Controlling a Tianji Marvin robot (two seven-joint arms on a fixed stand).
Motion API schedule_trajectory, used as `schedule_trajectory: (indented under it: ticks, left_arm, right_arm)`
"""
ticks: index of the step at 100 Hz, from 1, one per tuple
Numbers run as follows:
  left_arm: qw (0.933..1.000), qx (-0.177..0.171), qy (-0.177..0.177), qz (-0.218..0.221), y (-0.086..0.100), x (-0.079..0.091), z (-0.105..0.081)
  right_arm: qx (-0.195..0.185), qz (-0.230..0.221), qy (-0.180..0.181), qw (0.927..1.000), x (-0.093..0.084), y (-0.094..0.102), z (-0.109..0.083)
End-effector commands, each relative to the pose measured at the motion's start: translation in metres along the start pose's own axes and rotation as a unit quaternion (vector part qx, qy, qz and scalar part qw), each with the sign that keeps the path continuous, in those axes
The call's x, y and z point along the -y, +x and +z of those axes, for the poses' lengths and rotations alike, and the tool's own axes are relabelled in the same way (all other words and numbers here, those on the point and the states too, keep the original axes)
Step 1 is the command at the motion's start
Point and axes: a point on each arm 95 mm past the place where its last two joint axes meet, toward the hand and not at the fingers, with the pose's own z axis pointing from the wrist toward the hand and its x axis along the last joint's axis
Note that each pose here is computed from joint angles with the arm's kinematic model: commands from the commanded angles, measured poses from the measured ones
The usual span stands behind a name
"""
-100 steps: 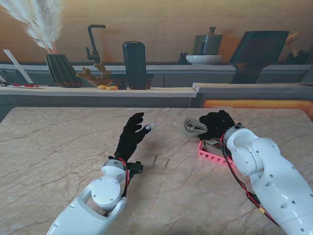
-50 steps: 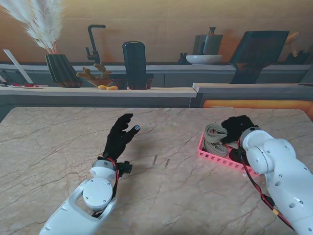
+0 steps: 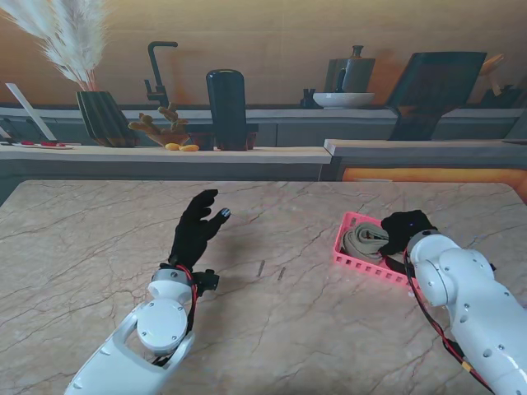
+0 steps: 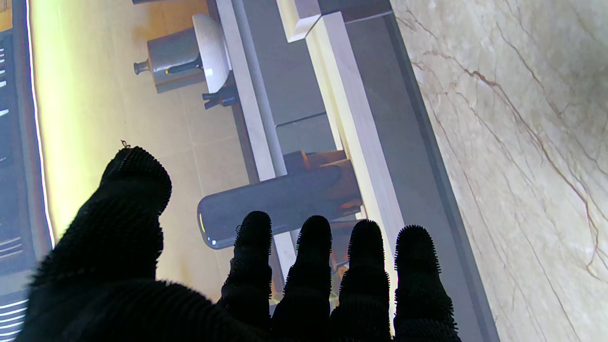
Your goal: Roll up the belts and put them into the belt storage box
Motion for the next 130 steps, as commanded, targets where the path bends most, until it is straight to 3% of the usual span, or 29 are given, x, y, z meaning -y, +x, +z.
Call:
schedule_trajectory:
  ticks: [1,56,130]
  left_arm:
    - [1.0000,-0.003,0.008,-0.005,0.003,0.001,-0.003]
    - [0.9995,-0.010,0.031,0.003,0.004,0.011,-0.004]
    - [0.9992,0.000,0.040,0.005,0.005,0.012,-0.004]
  right_arm:
    - [0.003,0.002,0.007,1.0000,0.005,0.002,0.002]
    - [0.021,0.004,0.045,0.9988,0.031,0.009,0.008]
    - [0.030,0.010,-0.003,0.9995,0.019,0.004,-0.007]
